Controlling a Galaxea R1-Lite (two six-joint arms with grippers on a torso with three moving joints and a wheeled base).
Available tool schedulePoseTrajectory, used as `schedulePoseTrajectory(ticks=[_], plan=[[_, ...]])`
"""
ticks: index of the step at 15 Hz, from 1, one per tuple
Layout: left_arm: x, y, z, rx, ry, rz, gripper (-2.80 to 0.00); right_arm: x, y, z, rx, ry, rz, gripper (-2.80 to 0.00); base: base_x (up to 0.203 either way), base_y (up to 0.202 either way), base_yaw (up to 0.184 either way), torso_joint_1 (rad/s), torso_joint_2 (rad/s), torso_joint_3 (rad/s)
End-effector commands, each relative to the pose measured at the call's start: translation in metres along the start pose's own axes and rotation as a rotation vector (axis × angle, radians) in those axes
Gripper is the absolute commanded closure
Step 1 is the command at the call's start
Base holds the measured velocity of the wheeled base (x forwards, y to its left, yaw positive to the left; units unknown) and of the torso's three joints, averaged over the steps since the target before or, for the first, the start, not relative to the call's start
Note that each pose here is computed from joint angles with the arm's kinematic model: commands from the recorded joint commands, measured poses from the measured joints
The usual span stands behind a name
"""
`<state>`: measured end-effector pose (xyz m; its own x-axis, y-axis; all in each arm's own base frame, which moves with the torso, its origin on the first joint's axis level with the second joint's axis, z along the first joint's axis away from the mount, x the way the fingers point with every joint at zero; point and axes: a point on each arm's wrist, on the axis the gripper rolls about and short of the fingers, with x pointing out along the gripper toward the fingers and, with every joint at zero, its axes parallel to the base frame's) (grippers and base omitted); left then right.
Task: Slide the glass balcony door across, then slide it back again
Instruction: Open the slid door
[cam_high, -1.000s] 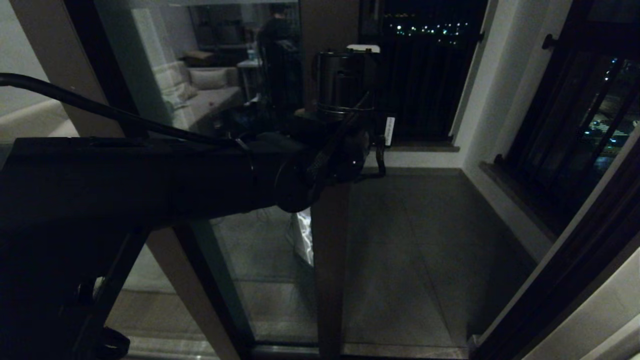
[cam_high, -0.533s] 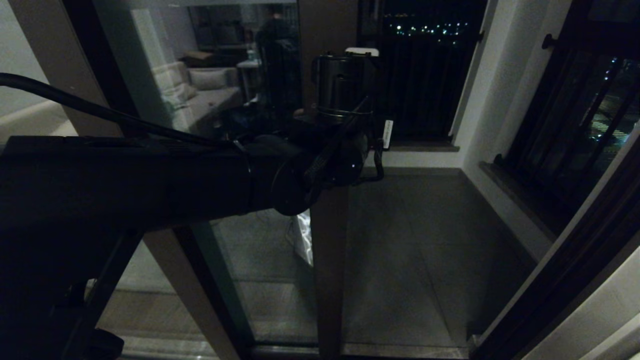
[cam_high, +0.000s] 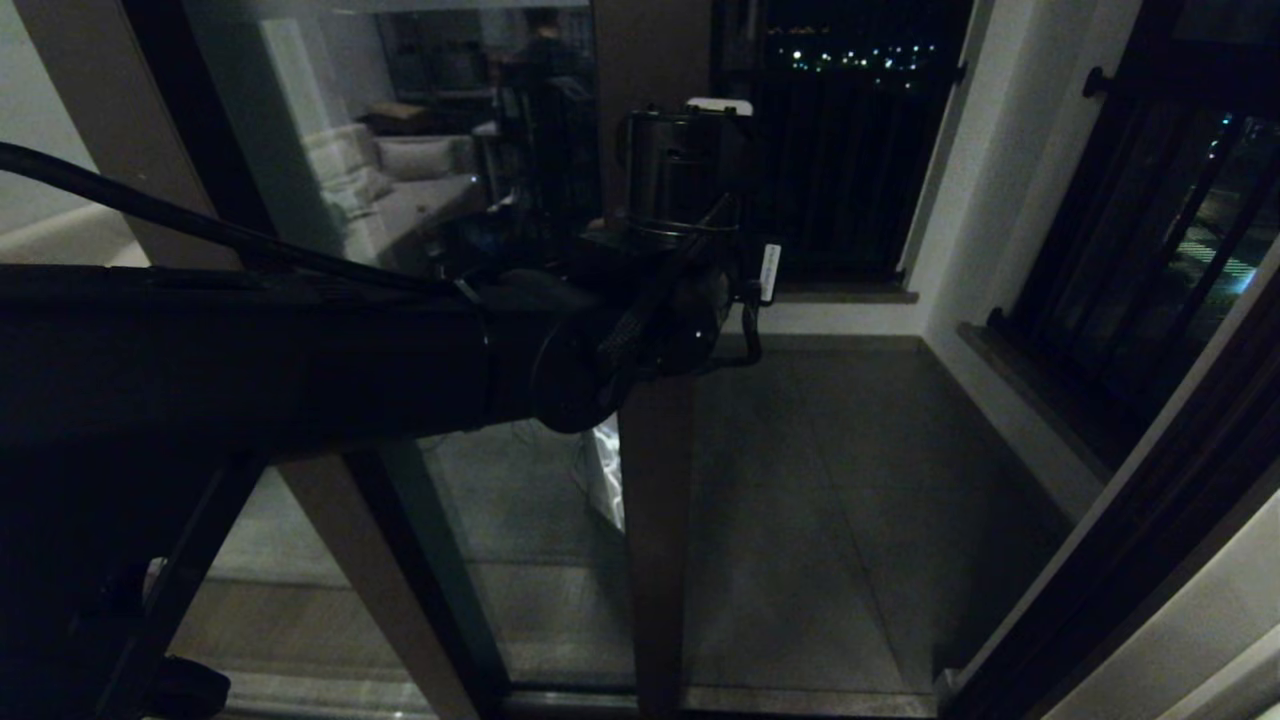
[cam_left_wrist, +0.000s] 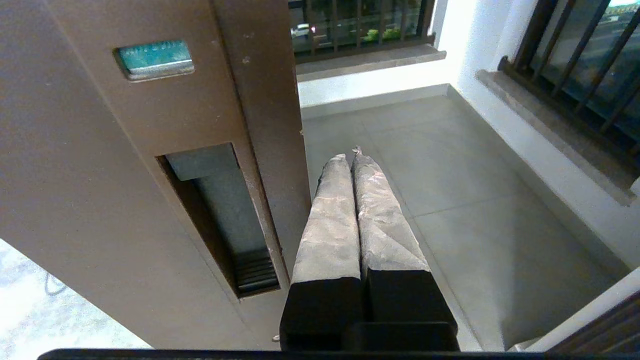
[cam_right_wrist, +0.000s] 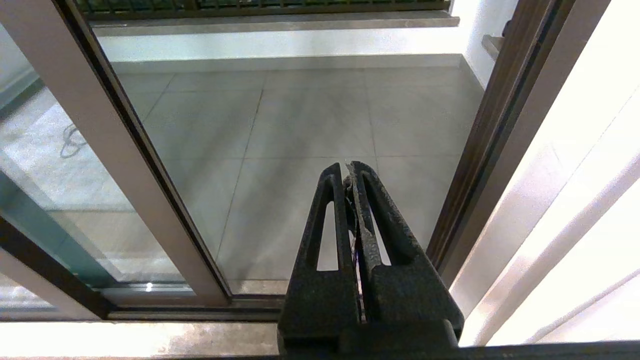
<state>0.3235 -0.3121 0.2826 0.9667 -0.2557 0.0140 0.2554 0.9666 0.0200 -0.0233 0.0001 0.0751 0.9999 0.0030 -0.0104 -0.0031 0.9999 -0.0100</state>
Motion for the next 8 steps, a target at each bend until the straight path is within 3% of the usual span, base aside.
schedulePoseTrajectory(ticks=[1, 8], plan=[[-0.001, 0.007, 0.006, -0.005, -0.012, 0.020, 0.00, 0.000, 0.000, 0.000, 0.000, 0.002, 0.002, 0.00, 0.000, 0.000, 0.000, 0.000, 0.00, 0.000], [0.002, 0.018, 0.009, 0.013, -0.018, 0.045, 0.00, 0.000, 0.000, 0.000, 0.001, 0.002, 0.000, 0.00, 0.000, 0.000, 0.000, 0.000, 0.00, 0.000]])
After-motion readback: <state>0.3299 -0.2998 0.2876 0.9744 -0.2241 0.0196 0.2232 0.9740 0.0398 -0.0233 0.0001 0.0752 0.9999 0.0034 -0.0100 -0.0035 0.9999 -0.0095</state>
